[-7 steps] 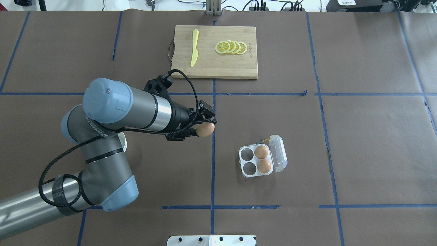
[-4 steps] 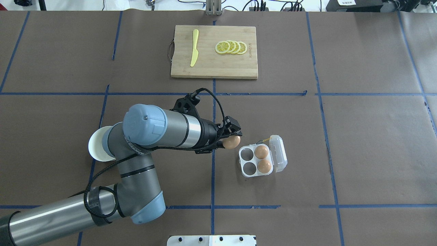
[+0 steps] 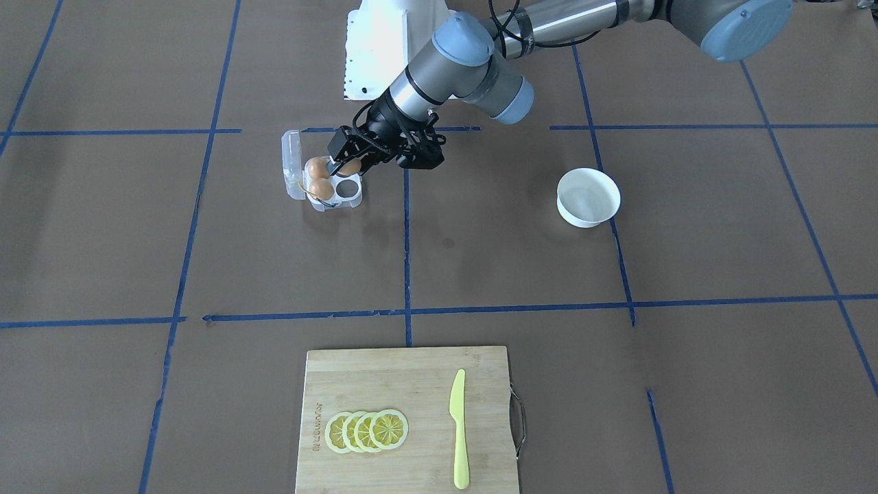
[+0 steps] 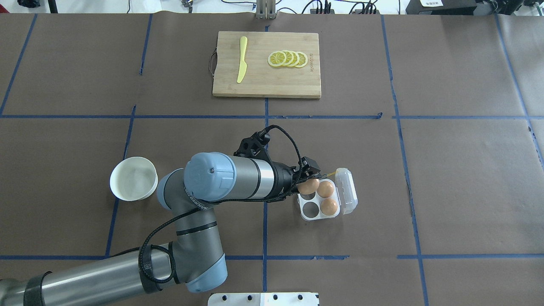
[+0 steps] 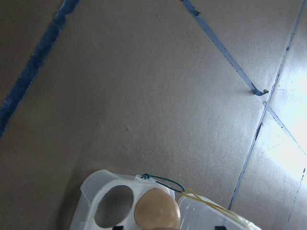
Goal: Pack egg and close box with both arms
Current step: 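Lower the egg into an empty carton cup and open the left gripper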
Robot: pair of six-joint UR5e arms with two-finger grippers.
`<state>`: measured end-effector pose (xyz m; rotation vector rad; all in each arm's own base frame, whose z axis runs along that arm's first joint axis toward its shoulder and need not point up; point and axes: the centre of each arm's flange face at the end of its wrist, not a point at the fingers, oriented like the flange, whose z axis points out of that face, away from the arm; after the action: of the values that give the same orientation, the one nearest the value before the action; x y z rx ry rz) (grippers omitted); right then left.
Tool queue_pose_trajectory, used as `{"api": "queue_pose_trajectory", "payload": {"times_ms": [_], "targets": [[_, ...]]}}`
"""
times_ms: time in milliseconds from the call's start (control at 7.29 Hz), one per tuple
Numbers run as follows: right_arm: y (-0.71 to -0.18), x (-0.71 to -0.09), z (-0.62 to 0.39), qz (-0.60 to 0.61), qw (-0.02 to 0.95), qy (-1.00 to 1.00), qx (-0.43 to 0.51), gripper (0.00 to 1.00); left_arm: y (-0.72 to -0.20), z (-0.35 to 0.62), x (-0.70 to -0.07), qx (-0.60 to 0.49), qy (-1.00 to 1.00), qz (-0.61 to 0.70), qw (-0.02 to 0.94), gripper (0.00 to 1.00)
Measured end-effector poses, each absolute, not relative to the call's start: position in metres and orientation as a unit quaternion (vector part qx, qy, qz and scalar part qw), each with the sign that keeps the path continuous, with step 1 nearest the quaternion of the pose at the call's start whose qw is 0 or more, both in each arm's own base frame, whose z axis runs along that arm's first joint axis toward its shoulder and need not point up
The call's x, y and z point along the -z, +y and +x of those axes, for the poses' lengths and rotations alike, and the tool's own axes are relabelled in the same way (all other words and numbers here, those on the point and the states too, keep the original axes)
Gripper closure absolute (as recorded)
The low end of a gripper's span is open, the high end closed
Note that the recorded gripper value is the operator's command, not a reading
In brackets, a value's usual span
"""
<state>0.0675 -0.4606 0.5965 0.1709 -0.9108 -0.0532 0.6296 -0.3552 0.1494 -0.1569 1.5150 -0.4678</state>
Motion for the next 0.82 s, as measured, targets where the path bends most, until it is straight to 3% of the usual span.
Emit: {"api": "queue_pose_trajectory", "payload": {"times_ms": [274,411,549,686,823], "targets": [[-0.461,-0.597,0.068,0.082,0.894,-0.439,0.025,0.00,-0.353,0.644,-0.153,0.212,0.675,-0.070,0.703,0.82],[-0.460,-0.597,0.067,0.081,0.894,-0.439,0.025,0.00,-0.353,0.651,-0.153,0.211,0.674,-0.071,0.705,0.55],[-0.460,-0.597,0.067,0.081,0.894,-0.439,0.025,0.00,-0.352,0.655,-0.154,0.211,0.673,-0.072,0.706,0.12],[-0.460,-0.597,0.067,0.080,0.894,-0.439,0.024,0.00,-0.352,0.656,-0.154,0.210,0.672,-0.071,0.706,0.01],[-0.460,-0.597,0.067,0.080,0.894,-0.439,0.024,0.00,-0.352,0.655,-0.154,0.209,0.673,-0.070,0.706,0.01]]}}
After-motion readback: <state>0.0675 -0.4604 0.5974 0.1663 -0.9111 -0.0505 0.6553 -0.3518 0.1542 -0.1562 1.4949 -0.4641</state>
